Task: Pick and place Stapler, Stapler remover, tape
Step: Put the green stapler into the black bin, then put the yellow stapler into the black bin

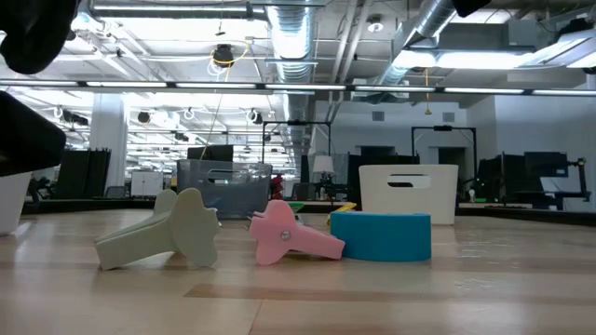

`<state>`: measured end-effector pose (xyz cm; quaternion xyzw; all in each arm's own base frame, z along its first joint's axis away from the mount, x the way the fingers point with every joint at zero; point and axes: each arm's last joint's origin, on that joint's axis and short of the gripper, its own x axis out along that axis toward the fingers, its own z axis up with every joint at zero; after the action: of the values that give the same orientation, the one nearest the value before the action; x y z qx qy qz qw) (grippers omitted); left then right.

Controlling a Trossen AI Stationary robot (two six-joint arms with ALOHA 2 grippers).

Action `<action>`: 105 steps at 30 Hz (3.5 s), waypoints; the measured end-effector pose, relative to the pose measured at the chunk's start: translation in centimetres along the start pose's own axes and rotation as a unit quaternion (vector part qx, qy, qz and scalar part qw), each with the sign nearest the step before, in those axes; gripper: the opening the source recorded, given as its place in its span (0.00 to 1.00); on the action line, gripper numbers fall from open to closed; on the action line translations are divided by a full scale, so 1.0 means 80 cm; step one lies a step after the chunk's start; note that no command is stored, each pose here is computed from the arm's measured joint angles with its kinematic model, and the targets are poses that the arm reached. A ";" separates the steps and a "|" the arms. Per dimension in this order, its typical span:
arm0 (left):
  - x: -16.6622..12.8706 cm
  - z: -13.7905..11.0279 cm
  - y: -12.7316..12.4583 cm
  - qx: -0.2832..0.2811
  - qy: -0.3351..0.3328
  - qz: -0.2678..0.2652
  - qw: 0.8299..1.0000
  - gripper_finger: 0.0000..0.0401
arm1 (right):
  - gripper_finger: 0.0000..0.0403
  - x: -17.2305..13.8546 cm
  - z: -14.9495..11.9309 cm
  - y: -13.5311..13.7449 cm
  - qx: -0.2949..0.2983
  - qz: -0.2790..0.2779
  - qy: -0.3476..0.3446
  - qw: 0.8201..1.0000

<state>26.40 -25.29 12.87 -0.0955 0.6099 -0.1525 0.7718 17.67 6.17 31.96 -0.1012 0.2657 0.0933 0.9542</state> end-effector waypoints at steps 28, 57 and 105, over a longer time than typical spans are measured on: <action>-0.089 0.042 0.048 0.024 -0.138 0.123 0.982 0.00 | 0.00 0.000 -0.003 0.000 -0.001 0.000 0.012 1.000; -0.290 0.056 0.346 -0.245 -0.227 0.388 0.859 0.00 | 0.00 0.000 -0.008 0.000 0.013 -0.034 0.034 0.999; -0.223 0.052 0.415 -0.255 -0.096 0.341 0.900 0.05 | 0.00 0.020 -0.006 0.003 0.009 -0.035 0.048 0.998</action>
<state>30.68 11.87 19.06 -0.0892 0.5464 0.2910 0.7803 18.73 6.51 30.64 -0.1065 0.3080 0.0523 0.9440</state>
